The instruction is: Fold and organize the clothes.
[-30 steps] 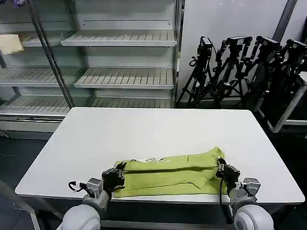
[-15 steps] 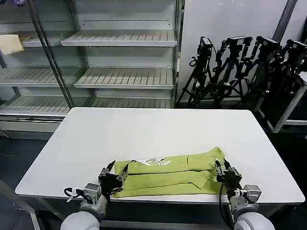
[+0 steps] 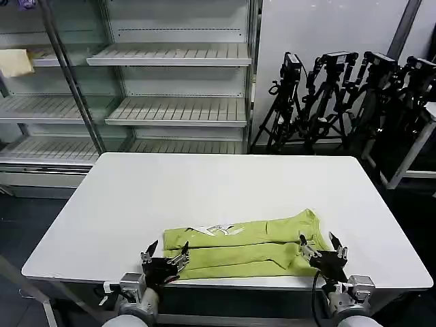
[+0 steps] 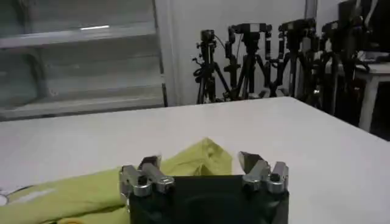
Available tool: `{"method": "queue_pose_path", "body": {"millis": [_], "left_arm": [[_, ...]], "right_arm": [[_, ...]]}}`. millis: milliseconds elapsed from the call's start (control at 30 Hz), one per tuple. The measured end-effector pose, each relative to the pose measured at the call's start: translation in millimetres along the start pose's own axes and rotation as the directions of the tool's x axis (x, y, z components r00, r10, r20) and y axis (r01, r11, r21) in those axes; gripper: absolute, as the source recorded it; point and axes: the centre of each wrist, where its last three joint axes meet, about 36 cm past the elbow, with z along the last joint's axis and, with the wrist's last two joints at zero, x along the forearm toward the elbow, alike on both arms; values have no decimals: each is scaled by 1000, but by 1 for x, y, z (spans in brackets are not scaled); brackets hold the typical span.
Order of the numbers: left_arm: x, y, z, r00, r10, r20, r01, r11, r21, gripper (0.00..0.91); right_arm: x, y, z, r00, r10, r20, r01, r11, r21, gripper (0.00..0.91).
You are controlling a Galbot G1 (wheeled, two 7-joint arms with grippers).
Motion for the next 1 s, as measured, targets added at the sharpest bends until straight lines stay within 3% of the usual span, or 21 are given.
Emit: {"method": "queue_pose_path", "body": {"millis": [600, 633, 667, 700, 733, 1000], "left_arm": [[-23, -19, 19, 998, -66, -11, 67, 994, 84, 907], [-23, -19, 20, 998, -69, -10, 69, 994, 88, 675], [-23, -19, 20, 997, -70, -10, 71, 993, 92, 544], [-23, -20, 20, 997, -73, -10, 73, 993, 98, 343], [-22, -20, 21, 997, -76, -10, 76, 992, 104, 252], [-22, -19, 25, 995, -102, -7, 101, 986, 134, 212]], "right_arm": [[8, 11, 12, 1000, 17, -11, -17, 1000, -8, 907], [8, 12, 12, 1000, 16, -11, -16, 1000, -9, 907], [9, 12, 12, 1000, 16, -10, -17, 1000, -10, 907], [9, 13, 12, 1000, 17, -9, -17, 1000, -10, 907], [9, 14, 12, 1000, 16, -9, -16, 1000, -11, 907], [11, 18, 14, 1000, 22, -9, -22, 1000, -14, 907]]}}
